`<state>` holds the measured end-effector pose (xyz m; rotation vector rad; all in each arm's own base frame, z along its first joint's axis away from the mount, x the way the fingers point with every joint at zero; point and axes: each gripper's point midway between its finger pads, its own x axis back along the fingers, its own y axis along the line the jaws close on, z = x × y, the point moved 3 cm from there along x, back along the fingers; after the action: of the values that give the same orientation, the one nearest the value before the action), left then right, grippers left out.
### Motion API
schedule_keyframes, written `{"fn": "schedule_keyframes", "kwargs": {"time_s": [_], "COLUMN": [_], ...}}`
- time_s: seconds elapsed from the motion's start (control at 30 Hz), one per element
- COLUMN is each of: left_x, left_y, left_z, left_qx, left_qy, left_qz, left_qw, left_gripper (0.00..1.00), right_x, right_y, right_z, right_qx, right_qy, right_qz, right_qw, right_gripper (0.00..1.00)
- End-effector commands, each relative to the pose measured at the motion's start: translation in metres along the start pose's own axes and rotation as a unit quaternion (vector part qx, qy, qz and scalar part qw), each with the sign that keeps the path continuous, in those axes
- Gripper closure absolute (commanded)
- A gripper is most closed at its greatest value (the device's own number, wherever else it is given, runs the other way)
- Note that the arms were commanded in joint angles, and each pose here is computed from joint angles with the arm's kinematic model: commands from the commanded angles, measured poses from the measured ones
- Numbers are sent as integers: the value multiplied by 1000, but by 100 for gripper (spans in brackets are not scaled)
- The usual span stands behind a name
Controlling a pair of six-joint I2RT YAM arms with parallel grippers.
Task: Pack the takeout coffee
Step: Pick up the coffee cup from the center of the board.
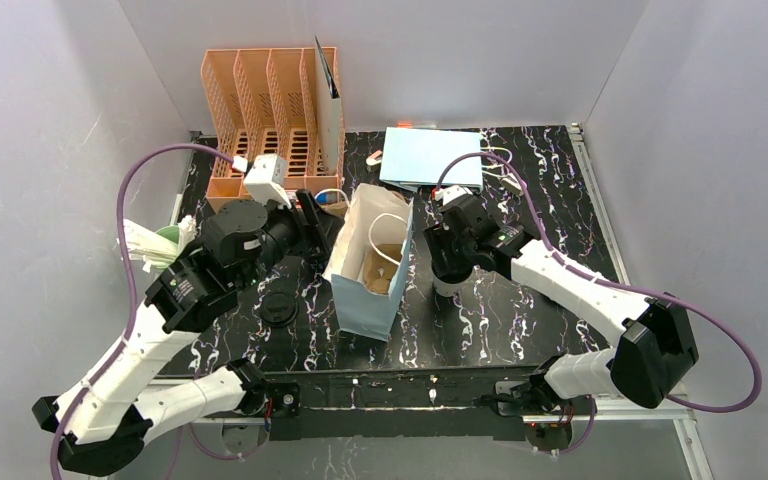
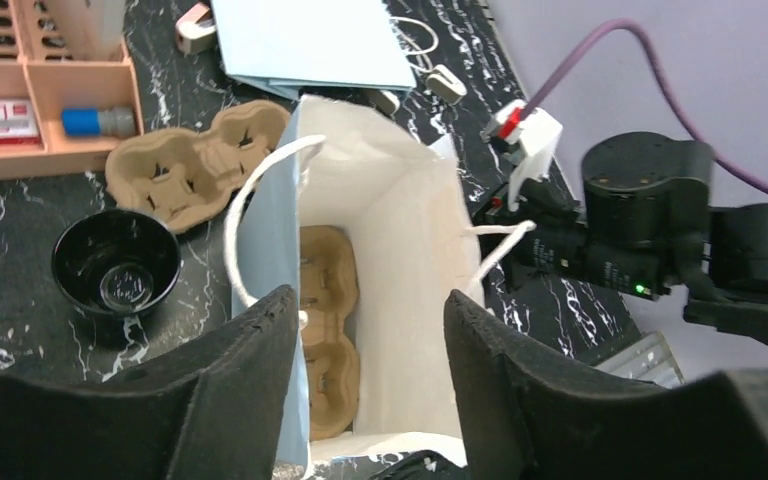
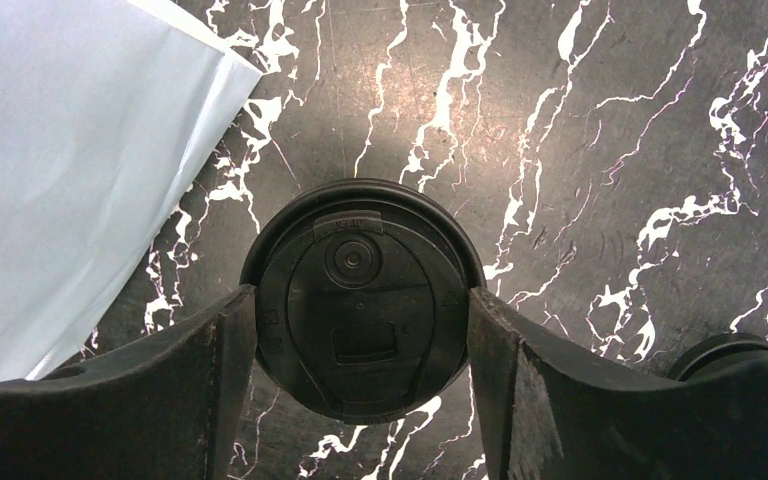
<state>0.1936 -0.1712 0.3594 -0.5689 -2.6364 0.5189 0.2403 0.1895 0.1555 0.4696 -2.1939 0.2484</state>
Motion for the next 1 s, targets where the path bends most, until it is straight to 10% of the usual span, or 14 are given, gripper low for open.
{"fn": "schedule_keyframes", "kwargs": {"time_s": [0.0, 0.43, 0.97], "left_x": [13, -29, -61], "left_y": [-17, -41, 14], "left_z": [-18, 2, 9], "left_qx": [-30, -100, -190], "left_qy": [2, 127, 140], "left_qz": [42, 60, -123], "left_qw": [999, 985, 964], "left_gripper": [50, 76, 53], "right_x": [0, 52, 165], "right_y": [0, -13, -32], "right_z": [-2, -41, -99], "right_qx": [4, -21, -57], "right_qy": [-4, -77, -189], "right_qz": [7, 34, 38], "right_qw": [1000, 996, 980], "right_gripper": [29, 40, 47]}}
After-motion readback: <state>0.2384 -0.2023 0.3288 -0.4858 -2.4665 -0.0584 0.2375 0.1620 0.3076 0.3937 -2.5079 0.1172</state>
